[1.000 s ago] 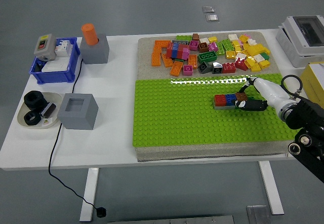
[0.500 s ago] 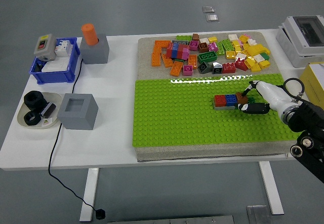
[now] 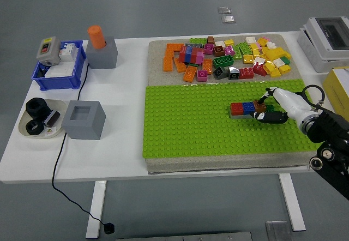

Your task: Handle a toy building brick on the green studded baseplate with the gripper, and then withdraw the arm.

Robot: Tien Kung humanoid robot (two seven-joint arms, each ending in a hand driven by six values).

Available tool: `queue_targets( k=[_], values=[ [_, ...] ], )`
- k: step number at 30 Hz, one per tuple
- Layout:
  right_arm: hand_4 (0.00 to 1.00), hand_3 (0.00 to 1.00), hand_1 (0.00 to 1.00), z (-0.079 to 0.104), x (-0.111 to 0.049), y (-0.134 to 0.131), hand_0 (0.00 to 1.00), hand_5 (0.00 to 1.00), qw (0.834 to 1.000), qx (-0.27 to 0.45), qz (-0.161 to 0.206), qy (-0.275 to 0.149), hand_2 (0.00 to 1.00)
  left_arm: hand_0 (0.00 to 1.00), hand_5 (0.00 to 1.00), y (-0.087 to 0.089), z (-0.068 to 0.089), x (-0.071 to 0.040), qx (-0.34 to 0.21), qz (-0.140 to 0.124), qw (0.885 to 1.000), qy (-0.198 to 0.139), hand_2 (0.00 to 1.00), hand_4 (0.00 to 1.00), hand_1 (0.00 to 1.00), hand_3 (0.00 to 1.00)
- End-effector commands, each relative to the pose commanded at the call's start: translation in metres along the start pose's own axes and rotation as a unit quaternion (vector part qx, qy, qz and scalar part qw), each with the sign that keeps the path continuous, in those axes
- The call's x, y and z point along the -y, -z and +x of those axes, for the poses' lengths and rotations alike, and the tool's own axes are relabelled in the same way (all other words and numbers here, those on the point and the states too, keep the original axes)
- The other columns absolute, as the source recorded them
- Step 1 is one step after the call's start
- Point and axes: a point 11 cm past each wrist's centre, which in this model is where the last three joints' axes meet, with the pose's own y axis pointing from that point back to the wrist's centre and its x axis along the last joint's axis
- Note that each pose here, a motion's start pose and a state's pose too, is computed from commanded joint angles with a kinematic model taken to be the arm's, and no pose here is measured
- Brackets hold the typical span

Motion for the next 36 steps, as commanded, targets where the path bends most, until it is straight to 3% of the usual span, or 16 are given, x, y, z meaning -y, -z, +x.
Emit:
queue_targets(
  k=[36],
  values=[
    [0.813, 0.62, 0.888, -0.0035, -0.0087, 0.0023, 0.93, 0.511, 0.999, -0.032, 0.01, -0.003, 0.929, 0.597, 0.21, 0.0024, -0.0017, 0.0, 0.002, 0.002, 1.0, 0.003, 0.535, 0.761, 0.616, 0.592]
  ],
)
